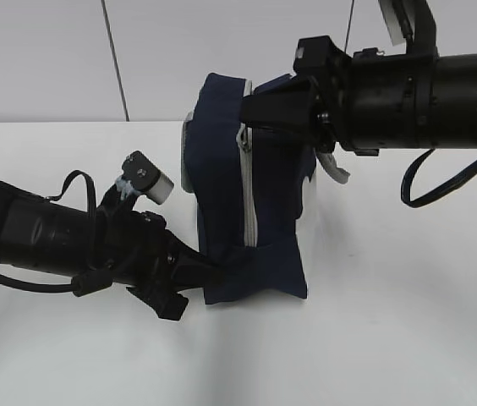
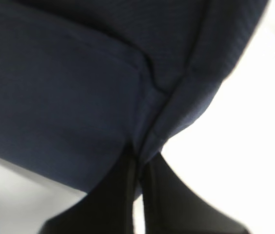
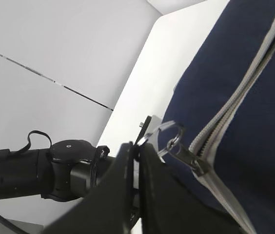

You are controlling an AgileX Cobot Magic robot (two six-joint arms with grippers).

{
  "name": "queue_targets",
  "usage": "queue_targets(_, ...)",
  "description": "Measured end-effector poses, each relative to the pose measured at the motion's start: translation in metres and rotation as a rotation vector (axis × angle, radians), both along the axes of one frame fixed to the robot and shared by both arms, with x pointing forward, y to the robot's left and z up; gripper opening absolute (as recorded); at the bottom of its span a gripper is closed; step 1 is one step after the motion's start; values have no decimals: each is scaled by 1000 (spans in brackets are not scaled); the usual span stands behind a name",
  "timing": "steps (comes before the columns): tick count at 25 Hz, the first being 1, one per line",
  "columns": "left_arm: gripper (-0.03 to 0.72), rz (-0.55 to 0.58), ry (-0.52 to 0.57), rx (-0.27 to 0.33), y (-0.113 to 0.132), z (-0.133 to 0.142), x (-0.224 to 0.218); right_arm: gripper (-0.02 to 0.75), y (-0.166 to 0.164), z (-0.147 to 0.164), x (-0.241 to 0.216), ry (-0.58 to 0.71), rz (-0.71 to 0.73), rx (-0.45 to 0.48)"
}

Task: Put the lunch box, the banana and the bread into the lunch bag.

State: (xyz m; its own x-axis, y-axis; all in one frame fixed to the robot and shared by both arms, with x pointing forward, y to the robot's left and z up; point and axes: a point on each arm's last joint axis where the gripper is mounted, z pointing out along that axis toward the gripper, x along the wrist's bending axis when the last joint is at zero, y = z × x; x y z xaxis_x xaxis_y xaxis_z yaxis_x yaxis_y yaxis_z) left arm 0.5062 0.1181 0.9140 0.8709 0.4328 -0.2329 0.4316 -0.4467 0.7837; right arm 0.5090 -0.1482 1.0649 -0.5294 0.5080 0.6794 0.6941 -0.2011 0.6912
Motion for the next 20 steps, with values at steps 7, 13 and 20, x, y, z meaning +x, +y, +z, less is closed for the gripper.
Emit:
queue_targets(7,11,2,1,0,0,0,0,-15,-1,8,6,-13,-35,7)
queue_targets(13,11,2,4,-2,0,0,0,-15,-2,17,12,-36,-78,1)
queue_targets(20,11,7,11,-4,0,0,0,-15,-3,20,21,-45,-131,-12)
